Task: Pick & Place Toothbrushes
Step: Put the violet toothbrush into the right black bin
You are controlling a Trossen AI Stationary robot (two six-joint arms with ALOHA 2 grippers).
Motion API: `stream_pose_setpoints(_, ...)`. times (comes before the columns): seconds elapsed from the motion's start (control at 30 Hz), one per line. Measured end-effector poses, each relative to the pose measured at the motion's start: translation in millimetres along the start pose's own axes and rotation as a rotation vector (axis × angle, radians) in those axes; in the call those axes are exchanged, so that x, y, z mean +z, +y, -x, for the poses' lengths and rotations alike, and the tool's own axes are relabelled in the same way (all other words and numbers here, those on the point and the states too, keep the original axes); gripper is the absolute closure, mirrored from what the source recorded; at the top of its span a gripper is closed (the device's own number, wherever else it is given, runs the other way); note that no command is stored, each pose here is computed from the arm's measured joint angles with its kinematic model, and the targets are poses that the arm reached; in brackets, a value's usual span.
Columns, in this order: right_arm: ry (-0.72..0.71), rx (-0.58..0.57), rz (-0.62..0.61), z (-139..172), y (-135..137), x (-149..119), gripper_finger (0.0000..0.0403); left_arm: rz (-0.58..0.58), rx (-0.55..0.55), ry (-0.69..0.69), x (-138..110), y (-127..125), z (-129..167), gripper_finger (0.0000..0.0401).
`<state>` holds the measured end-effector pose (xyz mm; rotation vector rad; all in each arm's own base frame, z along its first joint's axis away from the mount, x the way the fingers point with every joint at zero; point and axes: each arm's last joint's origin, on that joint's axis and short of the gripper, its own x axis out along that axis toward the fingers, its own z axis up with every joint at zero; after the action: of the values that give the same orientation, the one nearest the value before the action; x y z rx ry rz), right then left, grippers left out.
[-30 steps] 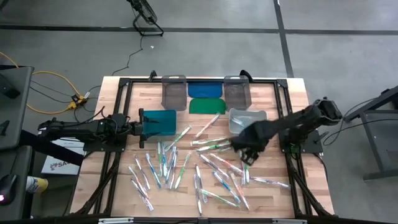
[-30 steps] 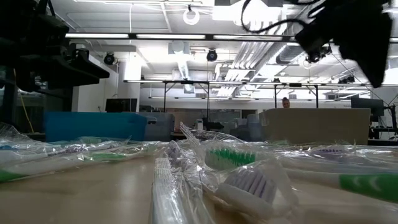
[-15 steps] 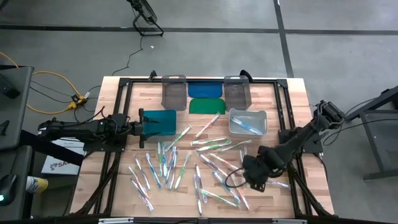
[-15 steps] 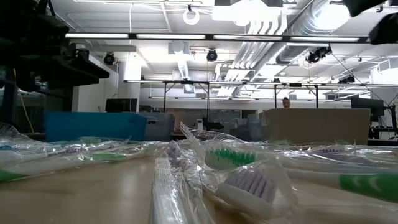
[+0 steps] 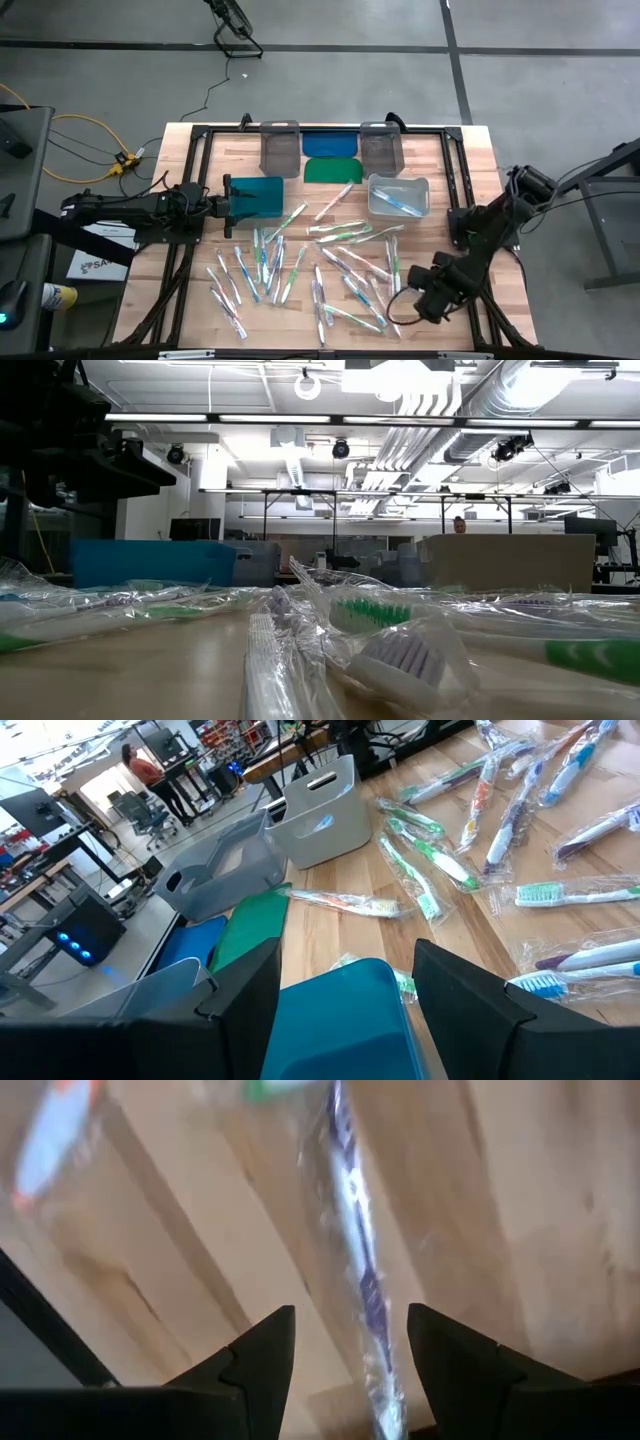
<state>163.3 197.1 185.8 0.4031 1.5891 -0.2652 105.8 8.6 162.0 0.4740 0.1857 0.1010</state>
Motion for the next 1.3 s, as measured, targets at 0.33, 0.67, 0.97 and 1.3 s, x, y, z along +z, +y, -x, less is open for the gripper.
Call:
stream_pose_setpoints(0.33, 0.017, -0.059, -0.010, -26, -13, -22, 0.0227, 0.000, 0.000, 0.000, 0, 0, 0, 0.0182)
stream_pose_setpoints(0.67, 0.015, -0.042, 0.008, -46, -23, -26, 0.0228, 0.000, 0.000, 0.000, 0, 0, 0, 0.0182)
stream_pose_setpoints(0.97, 0.039, -0.035, 0.033, -46, -22, -27, 0.0274, 0.000, 0.000, 0.000, 0, 0, 0, 0.0182)
stream_pose_setpoints(1.3, 0.146, 0.038, -0.024, -45, -17, -27, 0.0386, 0.000, 0.000, 0.000, 0, 0, 0, 0.0182)
